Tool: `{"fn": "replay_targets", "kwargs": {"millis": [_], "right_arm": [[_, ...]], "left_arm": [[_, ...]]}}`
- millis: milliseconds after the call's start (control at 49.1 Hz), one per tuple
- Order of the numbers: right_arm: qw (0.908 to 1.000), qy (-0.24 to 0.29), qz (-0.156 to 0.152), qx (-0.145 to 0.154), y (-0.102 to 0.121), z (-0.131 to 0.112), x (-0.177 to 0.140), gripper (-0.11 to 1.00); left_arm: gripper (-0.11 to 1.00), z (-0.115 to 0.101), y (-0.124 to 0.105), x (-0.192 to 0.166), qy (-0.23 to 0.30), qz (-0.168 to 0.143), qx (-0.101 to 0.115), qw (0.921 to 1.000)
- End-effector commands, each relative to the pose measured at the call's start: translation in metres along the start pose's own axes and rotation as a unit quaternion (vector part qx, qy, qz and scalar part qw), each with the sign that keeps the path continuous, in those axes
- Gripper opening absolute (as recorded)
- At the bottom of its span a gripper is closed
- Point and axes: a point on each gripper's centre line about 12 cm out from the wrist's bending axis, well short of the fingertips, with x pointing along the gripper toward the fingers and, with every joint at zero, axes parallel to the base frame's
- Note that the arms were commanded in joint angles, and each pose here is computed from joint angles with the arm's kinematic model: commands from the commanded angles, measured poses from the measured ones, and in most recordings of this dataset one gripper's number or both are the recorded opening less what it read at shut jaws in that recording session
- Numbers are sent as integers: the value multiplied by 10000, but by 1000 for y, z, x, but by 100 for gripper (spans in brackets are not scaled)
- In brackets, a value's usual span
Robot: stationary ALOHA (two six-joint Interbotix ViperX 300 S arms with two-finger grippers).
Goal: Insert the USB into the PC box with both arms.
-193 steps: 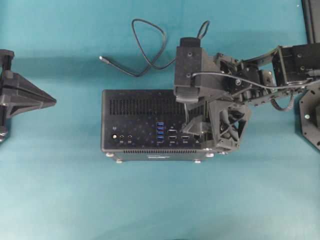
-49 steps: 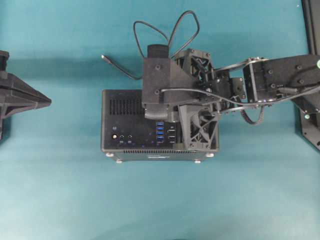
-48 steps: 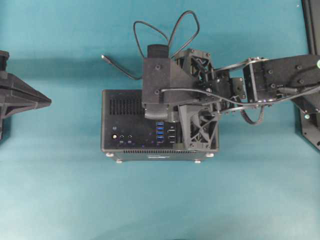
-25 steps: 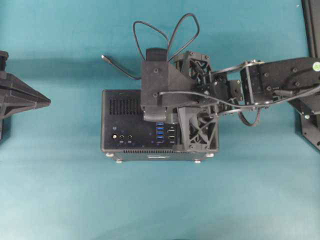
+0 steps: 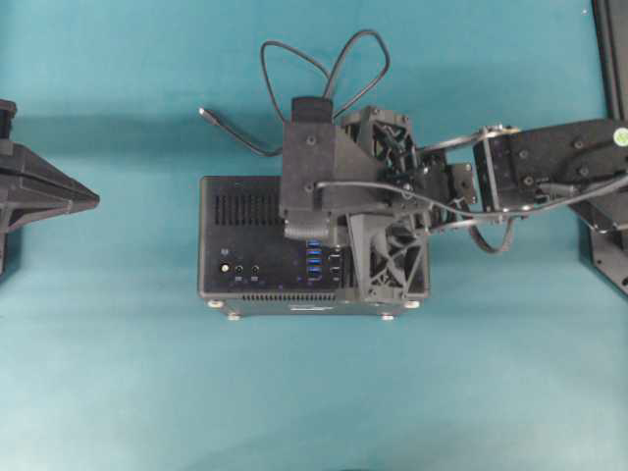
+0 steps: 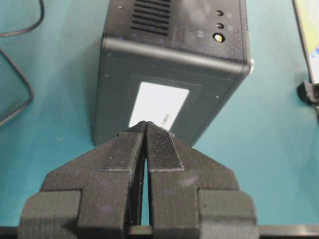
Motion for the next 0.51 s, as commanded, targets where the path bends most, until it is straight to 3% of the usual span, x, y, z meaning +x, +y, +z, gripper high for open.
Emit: {"fn": "replay_targets", "kwargs": {"millis": [0,489], "right_arm": [[10000,-73,52,39,4,1,-10,9],[10000,10,48,32,3,-9,-5,9]], "left_arm": [[0,5,-1,0,-83,-14,7,10000],[0,6,-1,-1,-104,-25,2,9999]]}}
